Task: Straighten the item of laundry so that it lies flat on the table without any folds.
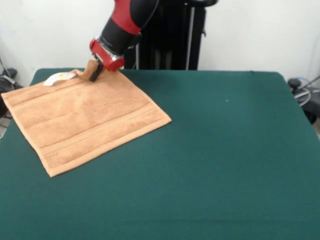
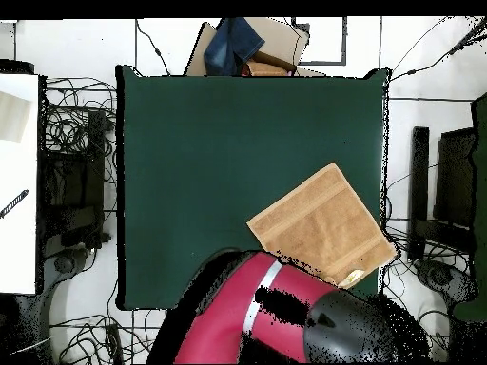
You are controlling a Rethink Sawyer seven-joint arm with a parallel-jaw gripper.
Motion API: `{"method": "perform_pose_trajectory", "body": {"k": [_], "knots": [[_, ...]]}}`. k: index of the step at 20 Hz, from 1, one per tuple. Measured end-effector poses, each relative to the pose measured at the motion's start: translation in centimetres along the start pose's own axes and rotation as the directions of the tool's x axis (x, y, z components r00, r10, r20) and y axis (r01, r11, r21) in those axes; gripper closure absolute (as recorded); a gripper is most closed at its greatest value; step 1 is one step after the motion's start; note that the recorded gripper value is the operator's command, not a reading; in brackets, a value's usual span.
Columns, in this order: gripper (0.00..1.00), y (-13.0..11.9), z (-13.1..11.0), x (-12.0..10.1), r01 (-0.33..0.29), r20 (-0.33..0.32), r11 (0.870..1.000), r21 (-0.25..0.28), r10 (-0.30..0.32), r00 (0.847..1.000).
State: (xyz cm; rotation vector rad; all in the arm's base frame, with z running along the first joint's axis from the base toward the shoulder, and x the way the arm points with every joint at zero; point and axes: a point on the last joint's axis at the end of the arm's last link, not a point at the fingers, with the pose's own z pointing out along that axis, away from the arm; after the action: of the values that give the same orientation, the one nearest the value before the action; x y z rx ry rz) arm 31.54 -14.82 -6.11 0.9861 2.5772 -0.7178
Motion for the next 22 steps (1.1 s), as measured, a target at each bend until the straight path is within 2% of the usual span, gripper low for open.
{"method": "perform_pose_trajectory", "body": {"k": [9,10,22], "knots": [[1.0,-2.9,-2.1,3.0,-0.028,-0.094,0.999,0.045,0.032,0.995],[0.0,-3.1,-2.5,3.5,-0.026,-0.101,0.999,0.047,0.031,0.994],[0.0,-3.8,-2.9,5.3,-0.01,-0.13,0.999,0.035,0.014,0.991]]}}
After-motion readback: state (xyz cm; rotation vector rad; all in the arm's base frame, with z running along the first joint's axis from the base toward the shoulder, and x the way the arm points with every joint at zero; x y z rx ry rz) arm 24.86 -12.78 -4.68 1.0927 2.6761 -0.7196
